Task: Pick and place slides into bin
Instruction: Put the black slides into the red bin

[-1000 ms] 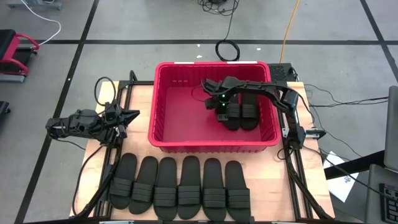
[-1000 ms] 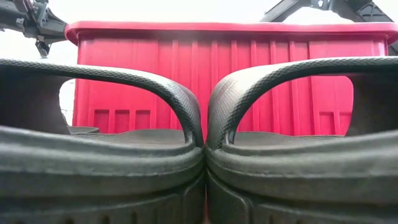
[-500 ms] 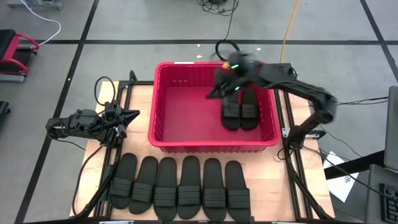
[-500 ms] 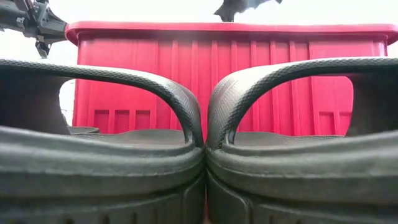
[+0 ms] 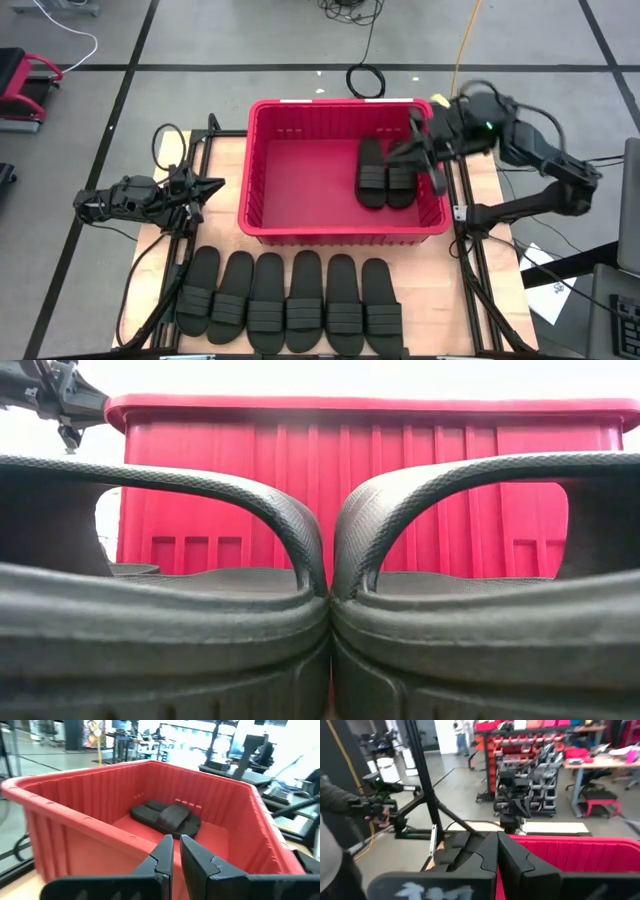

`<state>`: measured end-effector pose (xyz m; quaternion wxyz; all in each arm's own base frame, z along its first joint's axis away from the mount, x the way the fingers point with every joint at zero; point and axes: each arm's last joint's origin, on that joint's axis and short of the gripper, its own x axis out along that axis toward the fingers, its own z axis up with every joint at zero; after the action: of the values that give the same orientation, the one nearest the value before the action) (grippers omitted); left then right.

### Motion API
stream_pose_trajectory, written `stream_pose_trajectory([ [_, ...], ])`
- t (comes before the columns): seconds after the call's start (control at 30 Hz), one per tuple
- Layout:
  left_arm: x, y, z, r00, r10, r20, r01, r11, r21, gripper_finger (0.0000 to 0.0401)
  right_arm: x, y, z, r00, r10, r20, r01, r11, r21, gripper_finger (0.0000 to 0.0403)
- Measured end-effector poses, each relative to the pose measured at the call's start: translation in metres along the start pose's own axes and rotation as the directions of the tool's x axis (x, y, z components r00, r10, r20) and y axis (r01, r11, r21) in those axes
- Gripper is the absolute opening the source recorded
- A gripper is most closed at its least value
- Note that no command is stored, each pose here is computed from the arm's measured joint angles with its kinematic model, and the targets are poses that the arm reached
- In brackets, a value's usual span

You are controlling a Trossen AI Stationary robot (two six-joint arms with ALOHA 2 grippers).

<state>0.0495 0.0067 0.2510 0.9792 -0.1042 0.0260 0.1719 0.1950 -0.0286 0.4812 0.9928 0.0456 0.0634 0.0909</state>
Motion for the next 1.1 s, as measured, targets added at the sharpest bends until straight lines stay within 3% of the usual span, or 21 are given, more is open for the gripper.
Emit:
stream_pose_trajectory([
  [0.1, 0.0, -0.001, 0.0, 0.999, -0.051, -0.012, 0.051, 0.999, 0.015, 0.0031, 0.001, 0.014, -0.011, 0.996, -0.03, 0.087, 0.029, 1.0, 0.01, 0.0],
  [0.23, 0.0, -0.004, 0.003, 0.994, -0.108, 0.013, 0.107, 0.993, 0.05, 0.0031, 0.005, 0.024, -0.047, 0.991, -0.034, 0.127, 0.023, 0.996, 0.09, 0.0],
  [0.43, -0.002, -0.006, 0.016, 0.982, -0.132, 0.136, 0.122, 0.989, 0.08, 0.0031, 0.001, 0.027, -0.11, 0.99, -0.028, 0.139, -0.004, 0.975, 0.224, 0.0],
  [0.57, -0.002, -0.007, 0.019, 0.977, -0.137, 0.166, 0.129, 0.99, 0.057, 0.0031, -0.012, 0.024, -0.136, 0.979, -0.07, 0.194, 0.027, 0.976, 0.216, 0.0],
  [0.83, -0.008, -0.009, 0.039, 0.916, -0.155, 0.369, 0.185, 0.982, -0.046, 0.0031, -0.039, 0.025, -0.144, 0.95, -0.153, 0.273, 0.141, 0.988, 0.064, 0.0],
  [1.0, -0.011, -0.009, 0.045, 0.892, -0.155, 0.425, 0.199, 0.978, -0.062, 0.0031, -0.05, 0.028, -0.147, 0.957, -0.149, 0.249, 0.119, 0.984, 0.132, 0.0],
  [1.1, -0.011, -0.009, 0.045, 0.891, -0.154, 0.426, 0.209, 0.974, -0.085, 0.0031, -0.055, 0.03, -0.155, 0.981, -0.088, 0.173, 0.055, 0.982, 0.183, 0.0],
])
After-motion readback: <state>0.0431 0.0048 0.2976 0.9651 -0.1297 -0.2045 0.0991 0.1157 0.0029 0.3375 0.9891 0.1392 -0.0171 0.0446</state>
